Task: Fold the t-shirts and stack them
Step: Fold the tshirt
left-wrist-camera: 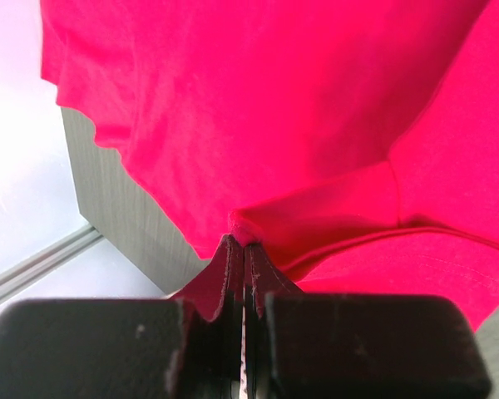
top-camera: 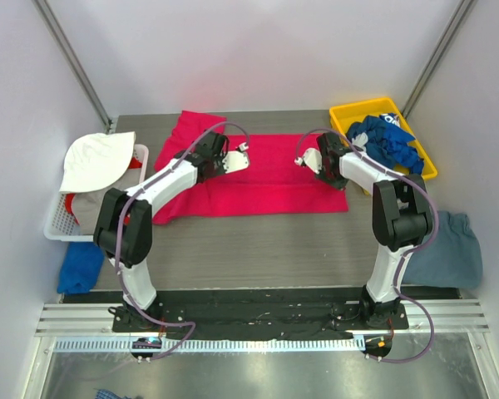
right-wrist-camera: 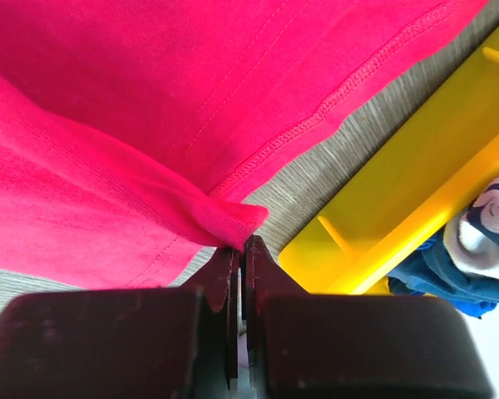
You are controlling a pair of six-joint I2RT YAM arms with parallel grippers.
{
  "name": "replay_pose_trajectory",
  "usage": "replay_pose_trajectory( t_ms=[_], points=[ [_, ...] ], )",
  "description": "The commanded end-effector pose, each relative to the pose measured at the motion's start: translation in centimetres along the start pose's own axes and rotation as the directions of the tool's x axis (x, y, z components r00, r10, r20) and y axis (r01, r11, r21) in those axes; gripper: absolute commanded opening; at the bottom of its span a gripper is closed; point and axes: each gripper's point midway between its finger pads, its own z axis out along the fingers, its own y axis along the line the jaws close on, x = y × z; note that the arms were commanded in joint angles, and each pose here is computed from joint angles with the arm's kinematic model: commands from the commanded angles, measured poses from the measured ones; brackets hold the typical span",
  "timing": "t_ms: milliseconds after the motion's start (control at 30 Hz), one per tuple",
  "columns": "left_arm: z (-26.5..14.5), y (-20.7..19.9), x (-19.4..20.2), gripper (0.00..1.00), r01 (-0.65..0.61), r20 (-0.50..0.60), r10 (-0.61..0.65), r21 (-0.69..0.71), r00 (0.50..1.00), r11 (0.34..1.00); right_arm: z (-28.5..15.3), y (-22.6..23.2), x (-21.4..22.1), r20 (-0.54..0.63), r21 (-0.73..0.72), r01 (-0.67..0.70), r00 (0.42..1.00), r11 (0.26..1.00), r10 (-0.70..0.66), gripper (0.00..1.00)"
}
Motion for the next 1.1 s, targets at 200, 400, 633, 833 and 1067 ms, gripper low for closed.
replay_pose_trajectory(
  t_ms=[200, 400, 633, 833, 1067],
  points=[
    [0.8, 3.4, -2.1, 0.0, 0.005, 0.044, -0.002, -0.074, 0.999, 0.997, 0.5, -0.5, 0.7, -0.022, 0.023, 0.007, 1.0, 1.0, -0.007, 0.01],
    [1.3, 3.1, -1.9, 0.01, -0.004, 0.03, 0.006, -0.068, 1.0, 0.998, 0.7, -0.5, 0.9, -0.025, 0.029, 0.008, 1.0, 1.0, -0.008, 0.01],
    [1.7, 2.9, -1.3, 0.28, -0.017, 0.01, 0.018, -0.086, 1.0, 0.996, 0.4, -0.9, 0.6, -0.013, 0.05, -0.004, 1.0, 0.999, 0.005, 0.05],
    [2.1, 4.0, -0.8, 0.49, -0.001, -0.005, 0.0, -0.134, 1.0, 0.991, 0.1, -1.1, 0.7, -0.014, 0.058, -0.012, 1.0, 0.998, 0.013, 0.12],
    [-0.1, 3.0, -0.4, 0.67, 0.04, 0.031, -0.037, -0.107, 0.999, 0.993, -0.7, -0.9, 1.2, -0.009, 0.071, -0.04, 0.999, 0.997, 0.041, 0.18]
  ],
)
